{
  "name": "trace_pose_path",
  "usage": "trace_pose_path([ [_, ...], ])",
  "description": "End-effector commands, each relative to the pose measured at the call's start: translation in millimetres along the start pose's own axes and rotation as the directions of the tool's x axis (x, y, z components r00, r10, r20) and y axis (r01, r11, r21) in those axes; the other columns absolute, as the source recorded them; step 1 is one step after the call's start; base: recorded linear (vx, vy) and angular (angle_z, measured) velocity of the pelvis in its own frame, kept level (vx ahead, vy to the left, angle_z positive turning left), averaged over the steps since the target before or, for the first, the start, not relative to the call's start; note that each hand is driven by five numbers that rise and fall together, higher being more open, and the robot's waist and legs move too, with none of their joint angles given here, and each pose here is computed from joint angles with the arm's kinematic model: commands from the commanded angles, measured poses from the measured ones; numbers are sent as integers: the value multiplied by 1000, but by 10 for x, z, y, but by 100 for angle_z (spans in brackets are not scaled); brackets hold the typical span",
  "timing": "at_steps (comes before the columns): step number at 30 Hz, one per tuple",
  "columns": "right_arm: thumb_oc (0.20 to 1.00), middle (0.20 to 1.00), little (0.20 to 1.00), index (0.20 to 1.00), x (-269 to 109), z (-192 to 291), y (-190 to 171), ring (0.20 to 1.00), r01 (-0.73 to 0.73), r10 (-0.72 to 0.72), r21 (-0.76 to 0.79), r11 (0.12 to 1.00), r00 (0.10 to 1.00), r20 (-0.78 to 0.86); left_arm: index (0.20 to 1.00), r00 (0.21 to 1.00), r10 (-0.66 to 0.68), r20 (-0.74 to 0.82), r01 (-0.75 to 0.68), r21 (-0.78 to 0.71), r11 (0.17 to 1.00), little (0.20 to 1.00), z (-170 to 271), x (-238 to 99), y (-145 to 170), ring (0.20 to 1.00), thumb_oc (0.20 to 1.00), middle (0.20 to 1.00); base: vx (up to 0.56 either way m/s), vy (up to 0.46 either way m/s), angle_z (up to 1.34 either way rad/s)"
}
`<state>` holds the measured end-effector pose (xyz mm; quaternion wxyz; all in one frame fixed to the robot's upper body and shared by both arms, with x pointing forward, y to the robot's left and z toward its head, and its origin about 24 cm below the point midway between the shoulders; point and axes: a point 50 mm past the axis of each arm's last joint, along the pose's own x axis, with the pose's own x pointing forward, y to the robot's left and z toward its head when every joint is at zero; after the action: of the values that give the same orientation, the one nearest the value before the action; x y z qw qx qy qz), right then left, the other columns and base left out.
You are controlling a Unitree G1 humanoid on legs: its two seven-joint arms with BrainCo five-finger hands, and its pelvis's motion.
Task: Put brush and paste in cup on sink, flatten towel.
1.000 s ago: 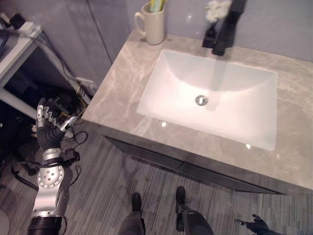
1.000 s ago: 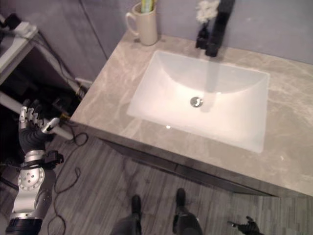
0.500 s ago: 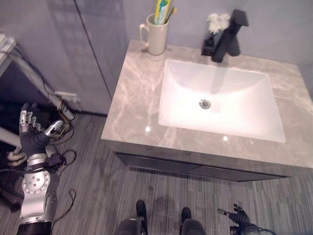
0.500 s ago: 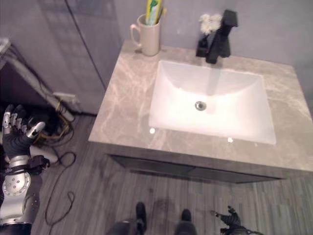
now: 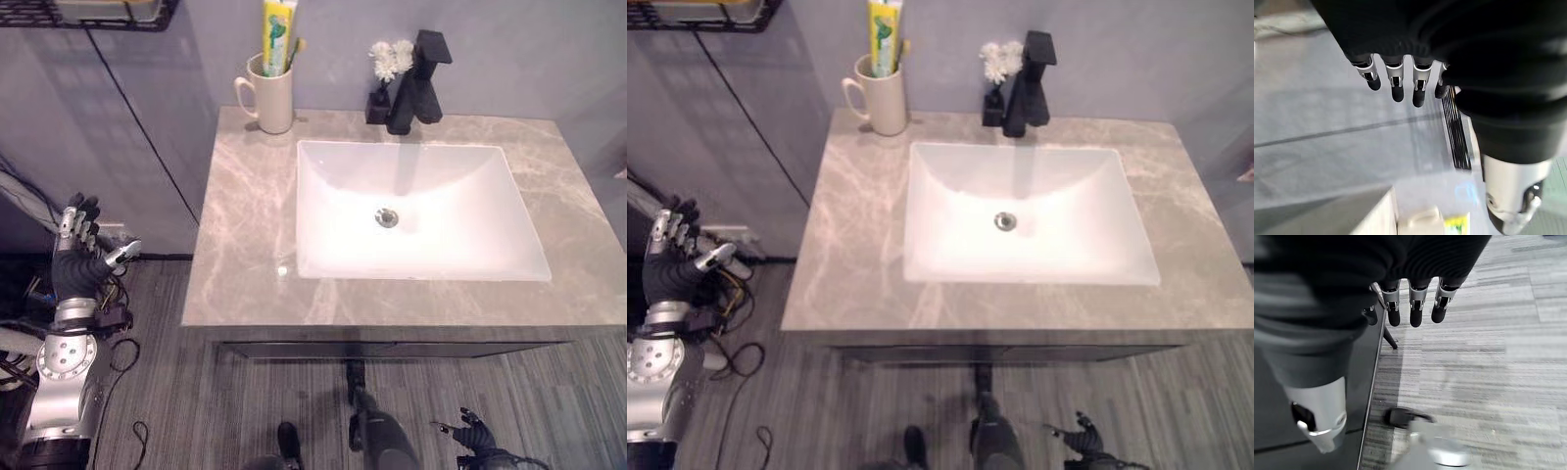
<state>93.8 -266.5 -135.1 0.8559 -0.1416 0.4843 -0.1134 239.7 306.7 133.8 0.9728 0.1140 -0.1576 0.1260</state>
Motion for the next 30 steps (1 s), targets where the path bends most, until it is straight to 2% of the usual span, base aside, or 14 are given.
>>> trace_pose_path([
  [1,1000,1000,1000,1000,28,-29,-168,1000,28,-29,-37,999,999,-29,1000,985,-108,138,101,53,993,1000,328,75,-46,1000,1000,1000,281,-153,77],
  [6,1000,1000,1000,1000,2,-148,-197,1000,14,-19,-65,998,997,-72,1000,988,-122,97,123,0,992,1000,282,46,-9,1000,1000,1000,189,-127,19],
  [10,1000,1000,1000,1000,-12,-207,-229,1000,10,-17,-75,997,995,-97,1000,990,-137,30,140,-146,979,1000,153,95,-38,1000,1000,1000,122,-98,15],
  [15,1000,1000,1000,1000,-10,-218,-262,1000,11,-23,-102,995,994,-108,1000,987,-160,-10,158,-116,981,1000,115,176,-17,1000,1000,1000,80,-40,12],
  [16,1000,1000,1000,1000,-5,-195,-269,1000,11,-22,-113,994,995,-100,909,987,-162,-22,159,-111,981,909,103,237,-23,909,909,909,35,-22,0],
  [17,1000,1000,1000,1000,-4,-188,-267,1000,7,-19,-124,992,995,-98,482,986,-166,-27,163,-102,981,482,102,266,-28,482,482,482,32,-27,7],
  [18,1000,1000,1000,1000,4,-168,-265,1000,5,-17,-131,991,996,-93,200,985,-171,-26,167,-104,980,200,101,300,-54,200,200,200,7,-12,11],
  [30,1000,1000,1000,1000,60,28,-276,1000,4,-11,-192,981,999,-34,200,985,-167,-49,163,-73,984,200,63,625,-197,200,200,200,5,-7,2],
])
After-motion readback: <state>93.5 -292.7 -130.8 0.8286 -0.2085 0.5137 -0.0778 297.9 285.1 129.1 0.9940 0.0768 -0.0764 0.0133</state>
